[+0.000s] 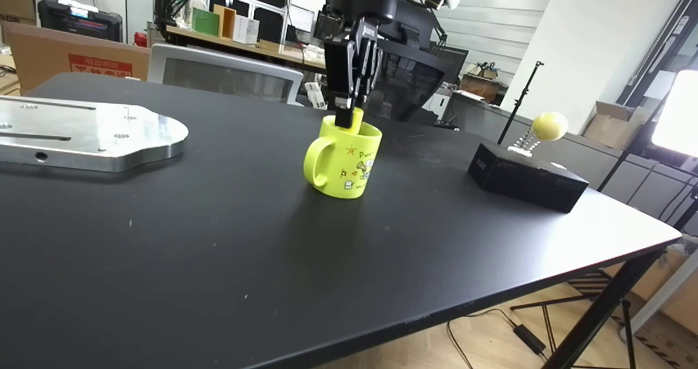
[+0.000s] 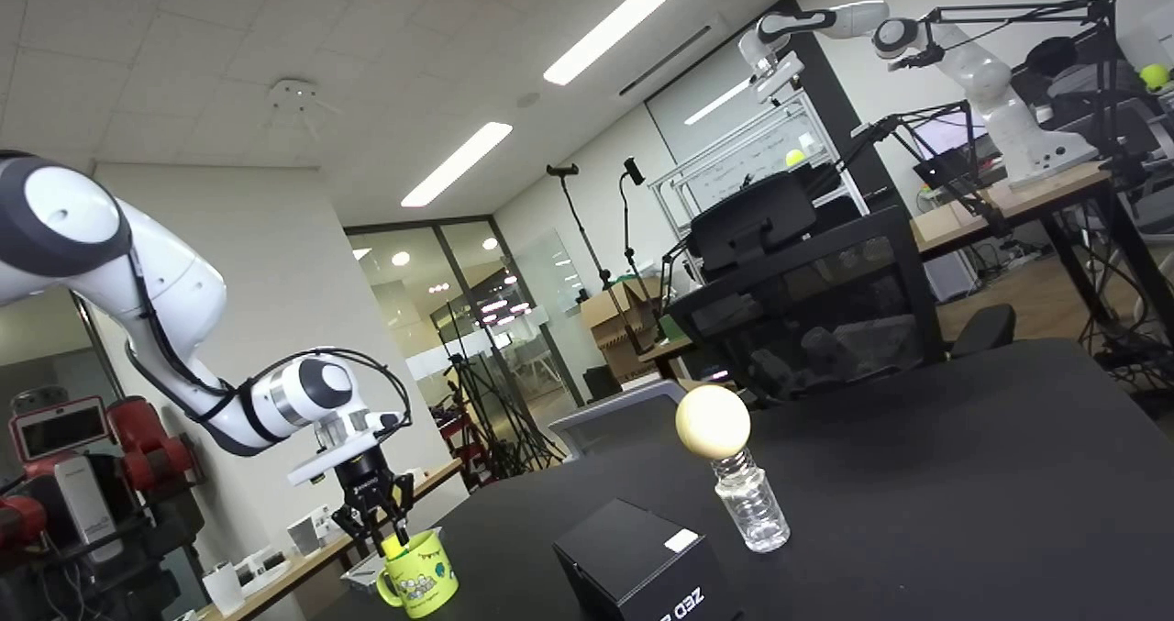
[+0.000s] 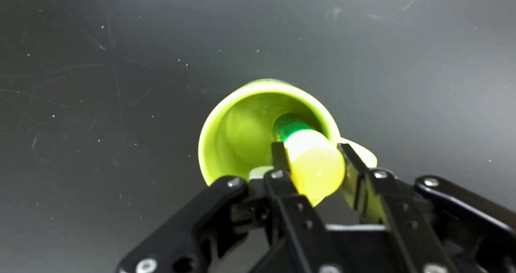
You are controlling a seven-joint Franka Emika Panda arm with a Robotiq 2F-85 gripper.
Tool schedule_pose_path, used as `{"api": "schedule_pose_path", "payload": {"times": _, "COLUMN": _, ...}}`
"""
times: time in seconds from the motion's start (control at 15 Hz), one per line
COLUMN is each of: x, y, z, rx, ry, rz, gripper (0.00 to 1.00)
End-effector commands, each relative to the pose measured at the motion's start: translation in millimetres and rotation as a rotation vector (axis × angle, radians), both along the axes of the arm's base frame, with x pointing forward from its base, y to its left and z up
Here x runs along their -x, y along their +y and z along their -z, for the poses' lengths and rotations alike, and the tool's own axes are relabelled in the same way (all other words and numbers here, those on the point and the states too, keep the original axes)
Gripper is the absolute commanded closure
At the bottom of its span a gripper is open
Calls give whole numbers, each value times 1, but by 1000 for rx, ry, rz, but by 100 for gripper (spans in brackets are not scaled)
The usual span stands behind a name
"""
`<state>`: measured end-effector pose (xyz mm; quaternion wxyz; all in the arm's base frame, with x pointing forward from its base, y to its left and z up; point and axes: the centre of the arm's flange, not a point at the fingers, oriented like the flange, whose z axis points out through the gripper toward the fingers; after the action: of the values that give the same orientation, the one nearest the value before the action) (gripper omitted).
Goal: Remove the glue stick from the yellow cup and put it on the black box
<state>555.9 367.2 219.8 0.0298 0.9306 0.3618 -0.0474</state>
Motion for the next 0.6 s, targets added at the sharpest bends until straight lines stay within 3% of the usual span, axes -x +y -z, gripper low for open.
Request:
{"api": "schedule_pose_path", "payload": {"times": 0.0, "x": -7, "y": 1, "z": -18, "rx": 27, "ry": 30, "rz": 8, "gripper": 91}}
{"api": "schedule_pose_path", "payload": {"times": 0.33, "x": -8, "y": -10, "z": -75, "rx": 38, "ry": 28, "rz": 10, "gripper": 91}}
{"api": "schedule_pose_path", "payload": {"times": 0.53, "x": -8, "y": -21, "z": -113, "rx": 40, "ry": -27, "rz": 18, "gripper": 91}}
